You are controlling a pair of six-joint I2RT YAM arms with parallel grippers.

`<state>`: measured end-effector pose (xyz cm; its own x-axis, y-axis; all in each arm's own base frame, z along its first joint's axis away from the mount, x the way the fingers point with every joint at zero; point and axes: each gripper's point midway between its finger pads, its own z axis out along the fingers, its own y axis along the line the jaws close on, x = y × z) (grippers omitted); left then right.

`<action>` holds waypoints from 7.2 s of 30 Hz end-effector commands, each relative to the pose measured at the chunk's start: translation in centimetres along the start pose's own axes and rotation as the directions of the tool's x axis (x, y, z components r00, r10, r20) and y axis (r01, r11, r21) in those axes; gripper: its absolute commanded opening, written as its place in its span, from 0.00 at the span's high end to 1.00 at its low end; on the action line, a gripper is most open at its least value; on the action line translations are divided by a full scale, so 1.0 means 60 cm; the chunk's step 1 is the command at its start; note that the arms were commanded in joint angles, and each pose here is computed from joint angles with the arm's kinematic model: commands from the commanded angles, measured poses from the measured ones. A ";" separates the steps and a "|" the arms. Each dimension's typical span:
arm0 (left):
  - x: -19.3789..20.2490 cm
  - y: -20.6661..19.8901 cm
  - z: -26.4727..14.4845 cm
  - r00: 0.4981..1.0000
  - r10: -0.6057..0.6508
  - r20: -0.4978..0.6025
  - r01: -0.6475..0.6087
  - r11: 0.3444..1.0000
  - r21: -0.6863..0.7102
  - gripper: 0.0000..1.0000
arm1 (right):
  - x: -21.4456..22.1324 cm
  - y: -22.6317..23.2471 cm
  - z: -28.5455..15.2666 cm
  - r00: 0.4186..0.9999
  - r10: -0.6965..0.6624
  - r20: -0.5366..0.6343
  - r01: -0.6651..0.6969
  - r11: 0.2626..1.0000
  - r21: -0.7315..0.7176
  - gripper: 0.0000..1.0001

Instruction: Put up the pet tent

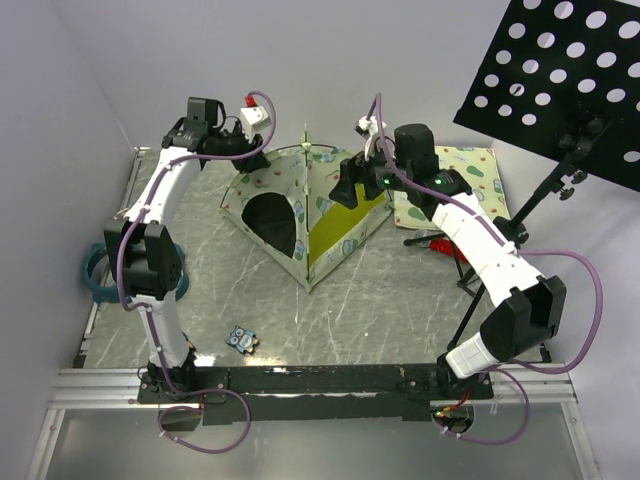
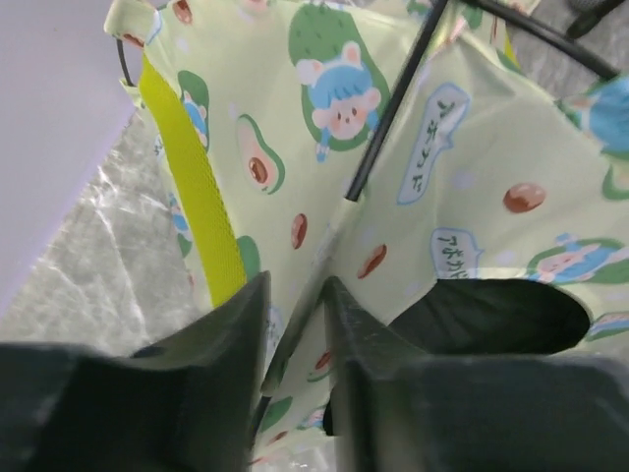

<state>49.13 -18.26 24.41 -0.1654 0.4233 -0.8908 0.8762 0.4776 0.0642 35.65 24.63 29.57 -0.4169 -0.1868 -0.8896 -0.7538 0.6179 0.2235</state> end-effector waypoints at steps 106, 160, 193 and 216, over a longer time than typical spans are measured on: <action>0.137 -0.270 -0.217 0.459 -0.850 0.258 0.885 0.463 -0.047 0.08 | 0.259 -0.016 -0.062 0.955 0.150 -0.255 -0.108 0.980 0.170 0.09; 0.169 -0.272 -0.197 0.410 -0.901 0.141 0.902 0.377 -0.211 0.99 | 0.114 0.171 0.160 0.972 -0.038 -0.232 -0.047 0.935 -0.350 1.00; 0.299 -0.031 -0.001 0.661 -0.747 -0.078 0.666 0.631 -0.397 0.56 | 0.113 0.135 0.199 0.975 0.067 -0.212 -0.093 0.989 -0.114 0.58; 0.199 -0.209 -0.251 0.617 -0.787 0.010 0.730 0.568 -0.379 0.01 | 0.266 0.119 0.079 0.871 0.299 -0.390 -0.361 0.928 -0.096 0.24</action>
<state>35.76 -6.96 21.43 -0.6946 -0.1455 -0.7045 0.2431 0.8743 -0.4202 28.23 28.87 13.89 -0.7747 -0.2932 -0.5602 -0.6004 0.6192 0.5062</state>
